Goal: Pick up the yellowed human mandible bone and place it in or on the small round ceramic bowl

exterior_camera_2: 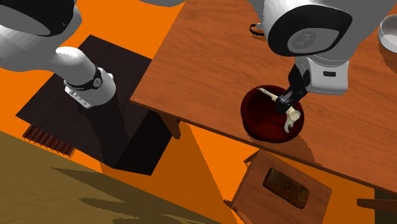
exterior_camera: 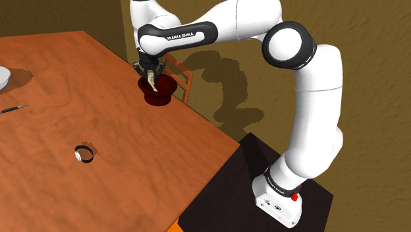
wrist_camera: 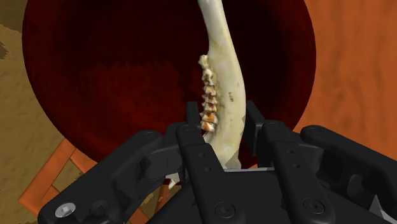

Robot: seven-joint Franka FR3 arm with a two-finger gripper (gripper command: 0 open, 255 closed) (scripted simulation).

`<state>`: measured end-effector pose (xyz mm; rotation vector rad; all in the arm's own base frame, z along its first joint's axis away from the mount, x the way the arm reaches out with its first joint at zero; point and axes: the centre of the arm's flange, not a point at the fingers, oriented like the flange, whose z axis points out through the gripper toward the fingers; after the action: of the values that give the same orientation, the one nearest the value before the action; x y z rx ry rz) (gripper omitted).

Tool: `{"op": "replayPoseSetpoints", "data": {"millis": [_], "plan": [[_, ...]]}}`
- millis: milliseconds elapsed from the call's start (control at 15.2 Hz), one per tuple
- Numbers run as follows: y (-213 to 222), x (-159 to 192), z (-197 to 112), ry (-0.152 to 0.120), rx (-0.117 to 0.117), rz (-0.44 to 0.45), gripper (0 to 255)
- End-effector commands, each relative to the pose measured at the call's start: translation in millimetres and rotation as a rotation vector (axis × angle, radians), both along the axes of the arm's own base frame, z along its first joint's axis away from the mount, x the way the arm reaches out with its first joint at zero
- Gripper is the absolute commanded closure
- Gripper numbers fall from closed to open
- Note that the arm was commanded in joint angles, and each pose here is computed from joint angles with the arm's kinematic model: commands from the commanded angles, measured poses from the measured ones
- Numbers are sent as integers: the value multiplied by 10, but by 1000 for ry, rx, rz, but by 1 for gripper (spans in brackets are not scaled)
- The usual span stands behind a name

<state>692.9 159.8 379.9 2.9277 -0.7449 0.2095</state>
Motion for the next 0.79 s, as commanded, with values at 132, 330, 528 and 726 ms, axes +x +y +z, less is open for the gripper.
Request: {"op": "replayPoseSetpoints", "data": {"millis": [132,330,528,726], "plan": [[0,0,0,0,0,0,255],[0,0,0,0,0,0,0],[0,0,-1,0,0,0,0],[57,-42,389,0,0,0,0]]}}
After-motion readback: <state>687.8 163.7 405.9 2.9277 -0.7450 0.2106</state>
